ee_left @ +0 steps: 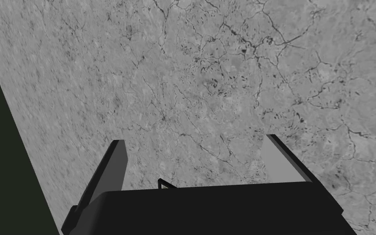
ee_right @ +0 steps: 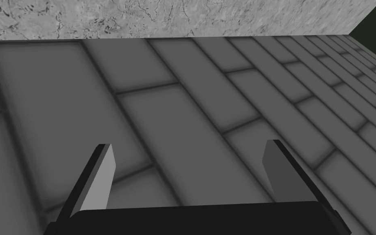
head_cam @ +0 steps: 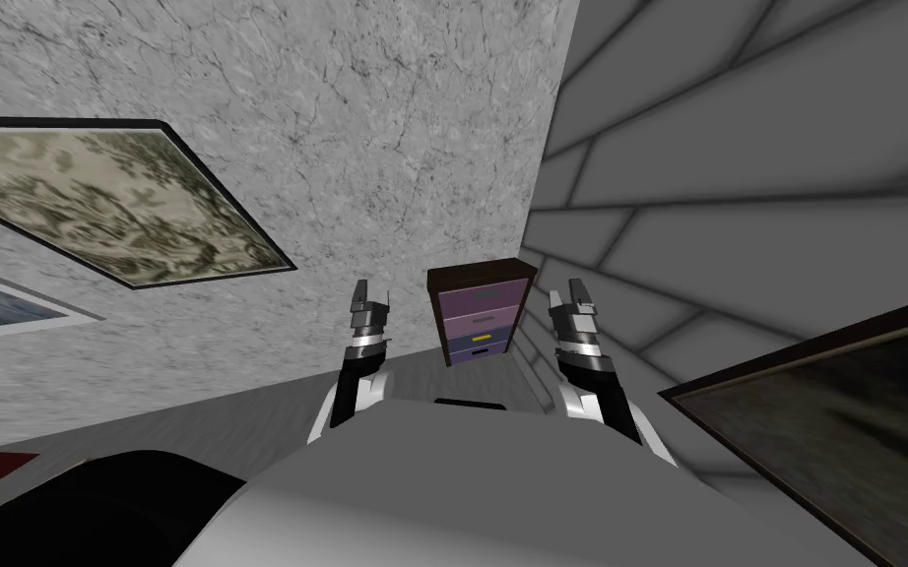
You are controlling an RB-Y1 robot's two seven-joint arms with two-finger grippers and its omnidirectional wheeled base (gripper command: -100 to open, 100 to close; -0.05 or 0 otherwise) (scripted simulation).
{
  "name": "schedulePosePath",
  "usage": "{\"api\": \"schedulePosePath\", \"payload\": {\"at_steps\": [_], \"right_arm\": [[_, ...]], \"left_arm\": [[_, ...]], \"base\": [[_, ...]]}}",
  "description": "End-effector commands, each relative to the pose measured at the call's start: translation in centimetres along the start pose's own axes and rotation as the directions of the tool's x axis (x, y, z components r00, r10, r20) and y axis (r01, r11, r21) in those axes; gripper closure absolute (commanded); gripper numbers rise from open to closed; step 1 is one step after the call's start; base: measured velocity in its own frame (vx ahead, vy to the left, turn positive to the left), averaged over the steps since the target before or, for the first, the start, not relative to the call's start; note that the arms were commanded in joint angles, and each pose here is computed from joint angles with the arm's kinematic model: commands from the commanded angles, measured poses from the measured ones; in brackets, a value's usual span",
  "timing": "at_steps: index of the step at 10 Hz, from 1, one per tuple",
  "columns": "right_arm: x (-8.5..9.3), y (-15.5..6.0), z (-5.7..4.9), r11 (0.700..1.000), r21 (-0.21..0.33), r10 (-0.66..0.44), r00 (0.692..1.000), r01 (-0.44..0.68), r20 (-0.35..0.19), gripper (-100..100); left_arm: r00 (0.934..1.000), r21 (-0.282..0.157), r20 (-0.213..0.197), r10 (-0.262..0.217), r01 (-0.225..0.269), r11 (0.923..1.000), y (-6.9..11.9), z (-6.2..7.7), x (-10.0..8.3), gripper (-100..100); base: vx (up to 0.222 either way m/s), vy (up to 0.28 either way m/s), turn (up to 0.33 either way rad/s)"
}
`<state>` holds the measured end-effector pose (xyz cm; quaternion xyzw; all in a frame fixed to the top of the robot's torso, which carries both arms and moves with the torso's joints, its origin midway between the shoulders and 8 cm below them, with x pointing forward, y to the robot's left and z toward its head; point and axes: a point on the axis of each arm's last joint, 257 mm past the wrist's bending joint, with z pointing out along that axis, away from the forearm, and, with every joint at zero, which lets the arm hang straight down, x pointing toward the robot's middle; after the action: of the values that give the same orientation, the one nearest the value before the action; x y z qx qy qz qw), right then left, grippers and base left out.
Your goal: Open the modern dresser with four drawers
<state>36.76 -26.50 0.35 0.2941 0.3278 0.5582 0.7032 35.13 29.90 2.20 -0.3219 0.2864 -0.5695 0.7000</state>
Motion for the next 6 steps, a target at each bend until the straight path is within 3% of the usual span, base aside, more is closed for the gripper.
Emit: {"api": "schedulePosePath", "payload": {"at_steps": [1,6], "right_arm": [[0.00,0.00,0.00,1.000,0.000,0.000,1.000,0.000,0.000,0],[0.00,0.01,0.00,1.000,0.000,0.000,1.000,0.000,0.000,0]], "left_arm": [[1.0000,0.000,0.000,0.000,0.000,1.0000,0.00,0.00,0.00,0],[1.0000,0.000,0.000,0.000,0.000,1.0000,-0.01,0.00,0.00,0]], "base": [[0.000,0.000,0.000],[0.000,0.000,0.000]]}}
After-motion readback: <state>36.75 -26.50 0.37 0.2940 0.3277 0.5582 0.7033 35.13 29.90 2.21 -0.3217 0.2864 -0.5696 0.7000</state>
